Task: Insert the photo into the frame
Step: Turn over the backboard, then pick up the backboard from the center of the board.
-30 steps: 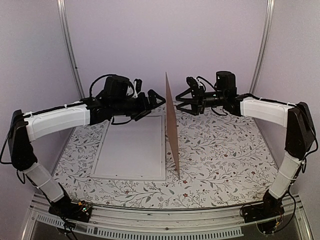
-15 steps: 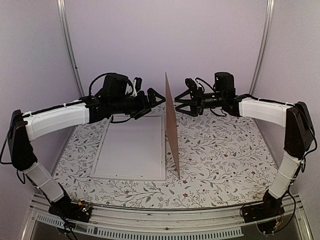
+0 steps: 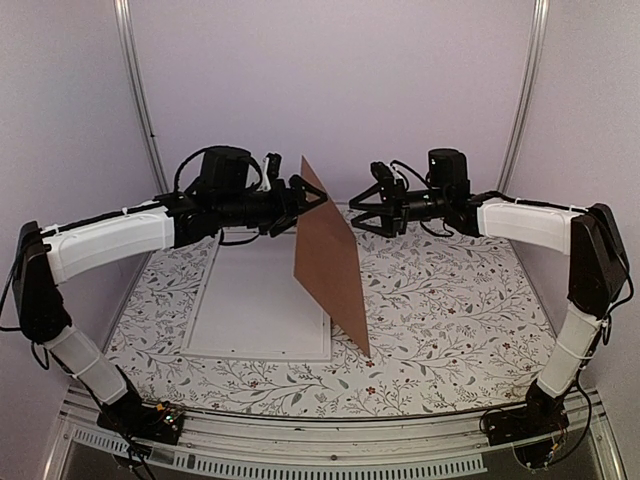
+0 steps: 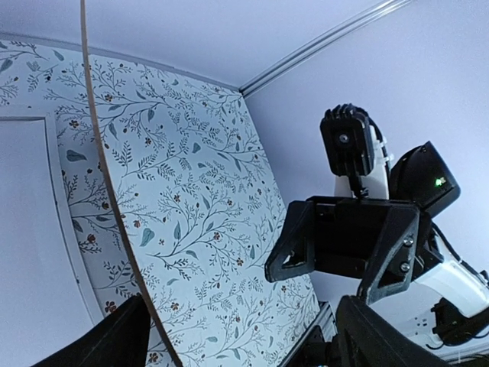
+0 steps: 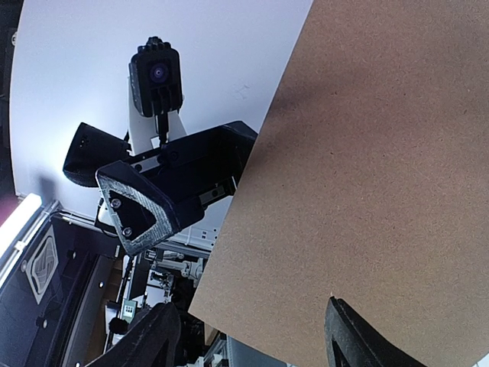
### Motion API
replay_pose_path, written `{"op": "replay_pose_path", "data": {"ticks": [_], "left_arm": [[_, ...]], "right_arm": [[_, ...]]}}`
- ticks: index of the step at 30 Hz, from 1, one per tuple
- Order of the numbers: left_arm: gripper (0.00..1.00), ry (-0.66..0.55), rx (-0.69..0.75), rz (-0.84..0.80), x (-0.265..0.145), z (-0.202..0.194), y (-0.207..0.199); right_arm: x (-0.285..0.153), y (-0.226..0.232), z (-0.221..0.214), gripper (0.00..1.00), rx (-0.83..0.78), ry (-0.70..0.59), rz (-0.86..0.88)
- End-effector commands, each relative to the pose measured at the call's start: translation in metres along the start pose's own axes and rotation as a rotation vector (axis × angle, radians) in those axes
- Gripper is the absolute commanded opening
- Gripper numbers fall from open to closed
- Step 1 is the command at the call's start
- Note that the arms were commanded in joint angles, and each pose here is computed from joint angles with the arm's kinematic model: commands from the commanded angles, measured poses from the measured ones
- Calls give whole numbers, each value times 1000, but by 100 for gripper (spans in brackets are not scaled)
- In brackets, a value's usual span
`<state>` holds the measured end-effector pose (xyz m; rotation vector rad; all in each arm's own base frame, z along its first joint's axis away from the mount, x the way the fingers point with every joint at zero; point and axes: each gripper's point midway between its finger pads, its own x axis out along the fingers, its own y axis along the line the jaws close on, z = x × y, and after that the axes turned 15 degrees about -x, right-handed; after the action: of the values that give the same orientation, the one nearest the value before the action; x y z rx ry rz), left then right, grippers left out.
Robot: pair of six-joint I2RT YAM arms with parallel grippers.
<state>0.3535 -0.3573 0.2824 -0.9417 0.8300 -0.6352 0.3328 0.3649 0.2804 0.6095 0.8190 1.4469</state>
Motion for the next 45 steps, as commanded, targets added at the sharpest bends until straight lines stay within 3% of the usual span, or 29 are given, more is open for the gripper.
{"op": "replay_pose_path", "data": {"ticks": [1, 4, 8, 19, 28, 34, 45], "left_arm": [[80, -3, 9, 58, 3, 3, 14], [68, -23, 41, 129, 2, 7, 25], [60, -9, 70, 207, 6, 7, 42], [31, 41, 53, 265, 13, -8, 74], [12, 73, -18, 210, 19, -13, 88], [0, 36, -40, 132, 4, -3, 71], [0, 31, -149, -172, -67, 23, 44]], "right_arm": [[3, -8, -6, 69, 1, 6, -13], [2, -12, -10, 69, 8, 8, -20], [0, -17, -13, 69, 20, 11, -28], [-11, -30, -19, 69, 40, 1, -59], [-26, -35, -21, 68, 47, -18, -81], [-44, -34, -16, 68, 42, -46, -112], [-79, -29, -6, 68, 2, -96, -178]]}}
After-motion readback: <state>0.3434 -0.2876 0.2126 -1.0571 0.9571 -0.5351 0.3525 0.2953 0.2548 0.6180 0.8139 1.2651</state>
